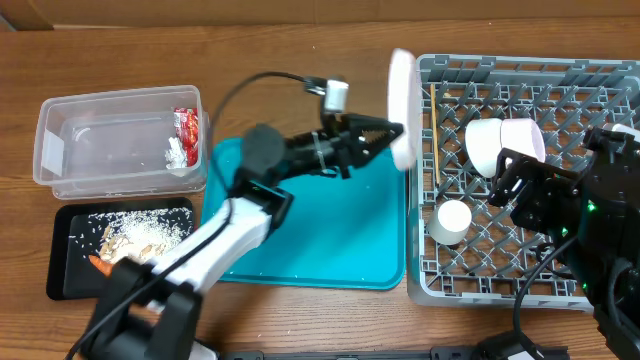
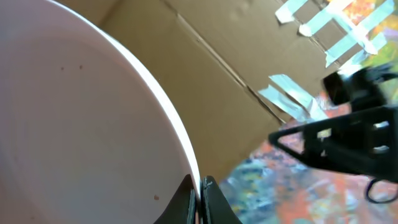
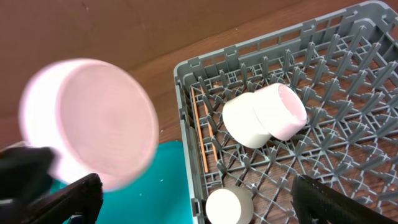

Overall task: Sort waste into correct bins and load items into the dishwasher
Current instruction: 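Carry the empty plate across the tray toward the rack, then stand the plate upright in the rack's left slot and release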

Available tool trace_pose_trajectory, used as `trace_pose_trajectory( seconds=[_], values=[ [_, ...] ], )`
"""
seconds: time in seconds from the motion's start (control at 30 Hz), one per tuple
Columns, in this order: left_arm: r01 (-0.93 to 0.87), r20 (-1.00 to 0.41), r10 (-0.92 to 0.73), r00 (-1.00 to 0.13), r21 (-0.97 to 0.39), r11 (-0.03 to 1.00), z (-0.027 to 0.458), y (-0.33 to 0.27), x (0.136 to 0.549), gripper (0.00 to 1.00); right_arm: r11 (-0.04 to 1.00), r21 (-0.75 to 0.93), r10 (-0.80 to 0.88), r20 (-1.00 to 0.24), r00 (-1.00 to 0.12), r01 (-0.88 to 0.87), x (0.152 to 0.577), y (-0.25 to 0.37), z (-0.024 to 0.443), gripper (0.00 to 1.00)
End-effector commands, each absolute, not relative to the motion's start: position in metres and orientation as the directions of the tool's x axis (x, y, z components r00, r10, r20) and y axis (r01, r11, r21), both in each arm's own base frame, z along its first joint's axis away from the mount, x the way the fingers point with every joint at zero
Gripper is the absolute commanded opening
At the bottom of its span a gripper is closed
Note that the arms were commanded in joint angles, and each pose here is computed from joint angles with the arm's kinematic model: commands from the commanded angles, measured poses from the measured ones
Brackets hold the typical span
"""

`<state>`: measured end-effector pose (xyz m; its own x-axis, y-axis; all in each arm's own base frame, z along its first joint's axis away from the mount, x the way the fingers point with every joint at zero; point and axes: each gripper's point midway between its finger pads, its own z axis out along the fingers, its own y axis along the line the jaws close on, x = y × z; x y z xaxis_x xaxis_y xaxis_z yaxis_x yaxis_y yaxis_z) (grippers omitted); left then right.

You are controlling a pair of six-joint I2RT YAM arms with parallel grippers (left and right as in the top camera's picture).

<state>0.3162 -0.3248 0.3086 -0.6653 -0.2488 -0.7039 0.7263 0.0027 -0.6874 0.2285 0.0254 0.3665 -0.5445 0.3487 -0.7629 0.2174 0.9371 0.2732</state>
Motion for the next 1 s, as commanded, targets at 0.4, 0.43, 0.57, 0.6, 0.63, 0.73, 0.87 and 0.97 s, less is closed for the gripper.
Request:
trace_pose_trajectory(
  seconds=[0.4,0.43,0.57,0.6,0.63,0.73,0.87,0.97],
  values=[
    [0.561,-0.568,-0.218,-0.793,-0.822,0.099,0.239,-0.383,0.350,0.04,0.933,0.288,0.360,-0.772,-0.523,0.216,0.228,0.024,0.375,1.00],
    [0.546,-0.559,-0.223,-0.798,-0.829,0.124,0.233,-0.382,0.353,0.04,0.933,0.288,0.360,-0.772,-0.523,0.216,0.228,0.024,0.375,1.00],
    [0.528,-0.553,-0.232,-0.800,-0.833,0.163,0.224,-0.382,0.358,0.12,0.933,0.288,0.360,-0.772,-0.523,0.216,0.228,0.024,0.375,1.00],
    [0.533,-0.558,-0.232,-0.797,-0.830,0.163,0.225,-0.382,0.358,0.18,0.933,0.288,0.360,-0.772,-0.523,0.216,0.228,0.024,0.375,1.00],
    [0.536,-0.560,-0.231,-0.796,-0.828,0.163,0.225,-0.382,0.358,0.26,0.933,0.288,0.360,-0.772,-0.523,0.216,0.228,0.024,0.375,1.00],
    [0.537,-0.562,-0.232,-0.794,-0.827,0.165,0.225,-0.381,0.358,0.87,0.933,0.288,0.360,-0.772,-0.523,0.216,0.228,0.024,0.375,1.00],
    [0.541,-0.566,-0.236,-0.790,-0.824,0.169,0.225,-0.380,0.360,1.00,0.933,0.288,0.360,-0.772,-0.523,0.216,0.228,0.024,0.375,1.00],
    [0.548,-0.576,-0.244,-0.780,-0.817,0.177,0.226,-0.377,0.363,1.00,0.933,0.288,0.360,-0.772,-0.523,0.216,0.228,0.024,0.375,1.00]
  ],
)
